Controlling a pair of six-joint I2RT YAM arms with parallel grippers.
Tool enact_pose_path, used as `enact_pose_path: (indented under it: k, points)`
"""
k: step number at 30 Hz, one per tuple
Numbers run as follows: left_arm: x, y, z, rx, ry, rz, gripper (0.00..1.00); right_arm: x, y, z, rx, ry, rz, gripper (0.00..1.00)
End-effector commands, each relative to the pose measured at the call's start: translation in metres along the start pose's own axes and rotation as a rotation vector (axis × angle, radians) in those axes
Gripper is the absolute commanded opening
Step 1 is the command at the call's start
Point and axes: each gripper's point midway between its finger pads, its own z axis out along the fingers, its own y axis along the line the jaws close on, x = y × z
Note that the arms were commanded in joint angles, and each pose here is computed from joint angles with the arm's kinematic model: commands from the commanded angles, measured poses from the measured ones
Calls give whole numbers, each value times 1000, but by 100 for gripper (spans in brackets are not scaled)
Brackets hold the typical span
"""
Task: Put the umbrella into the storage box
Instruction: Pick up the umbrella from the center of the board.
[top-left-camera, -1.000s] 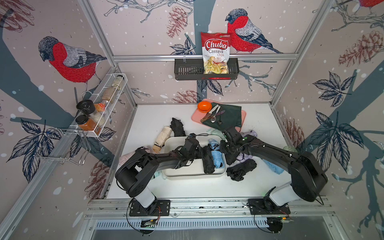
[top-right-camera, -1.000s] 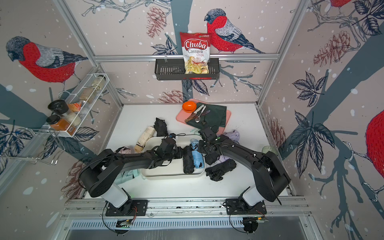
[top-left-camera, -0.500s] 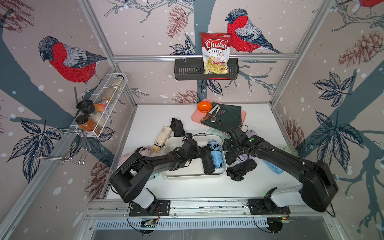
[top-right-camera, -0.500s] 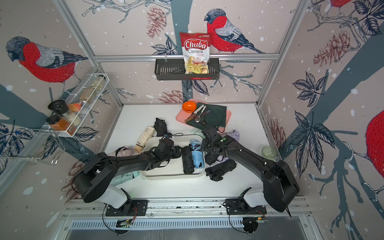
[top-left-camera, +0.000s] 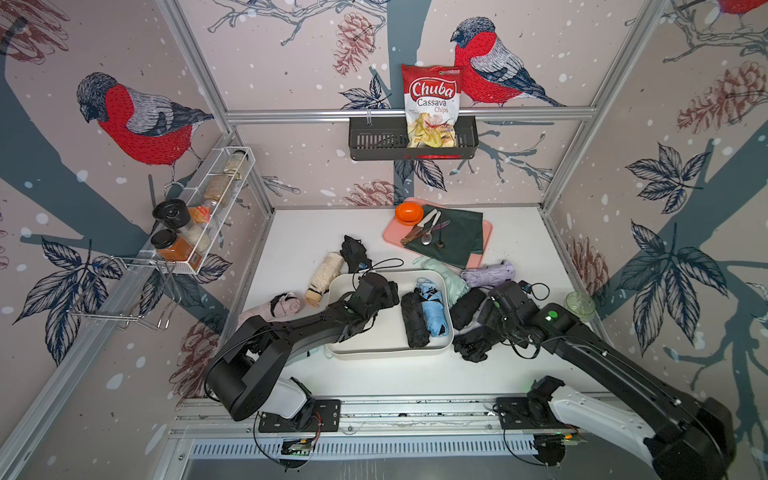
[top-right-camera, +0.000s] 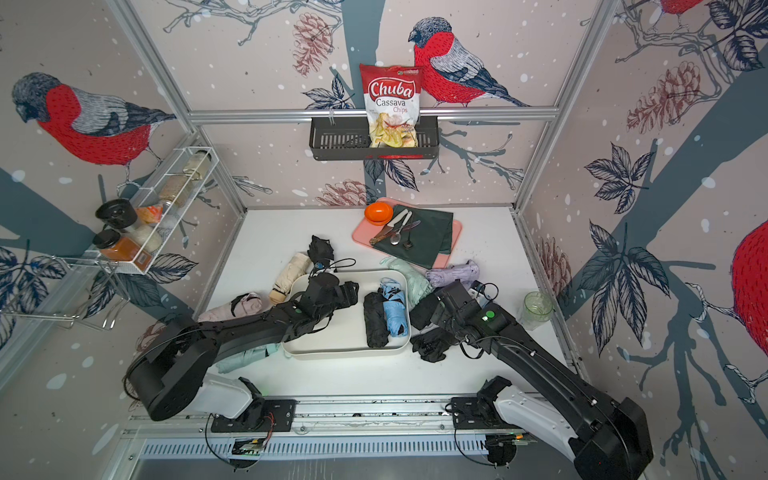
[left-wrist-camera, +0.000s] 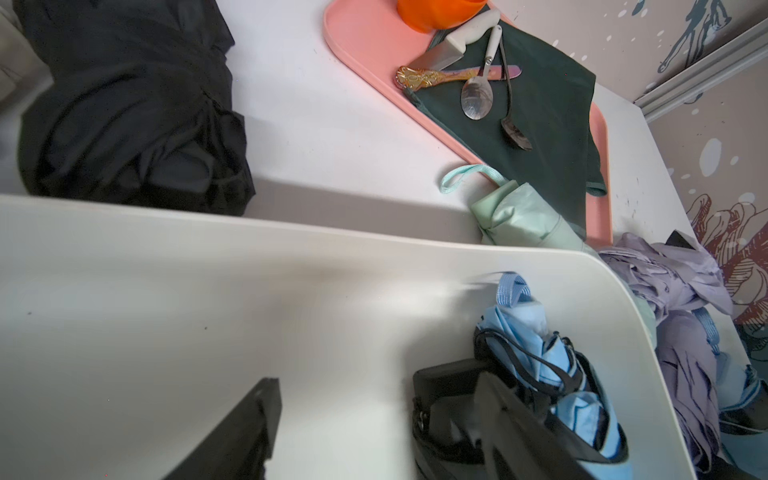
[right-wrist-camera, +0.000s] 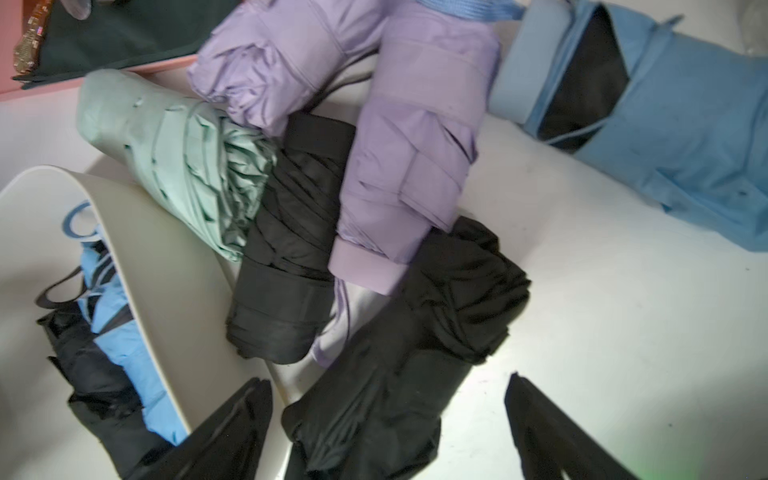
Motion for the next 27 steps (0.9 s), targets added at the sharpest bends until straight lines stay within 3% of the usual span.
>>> enact_pose_path:
  k: [1, 14, 27]
  points:
    - [-14, 2, -3, -15, -62, -2, 81, 7, -8, 6, -15, 18, 62, 94]
    - [-21, 7, -9, -31, -88, -12, 92, 24, -1, 48, -102, 118, 80, 93]
    - [-23, 6, -8, -29, -89, -22, 99, 30, -25, 70, -79, 130, 137, 69]
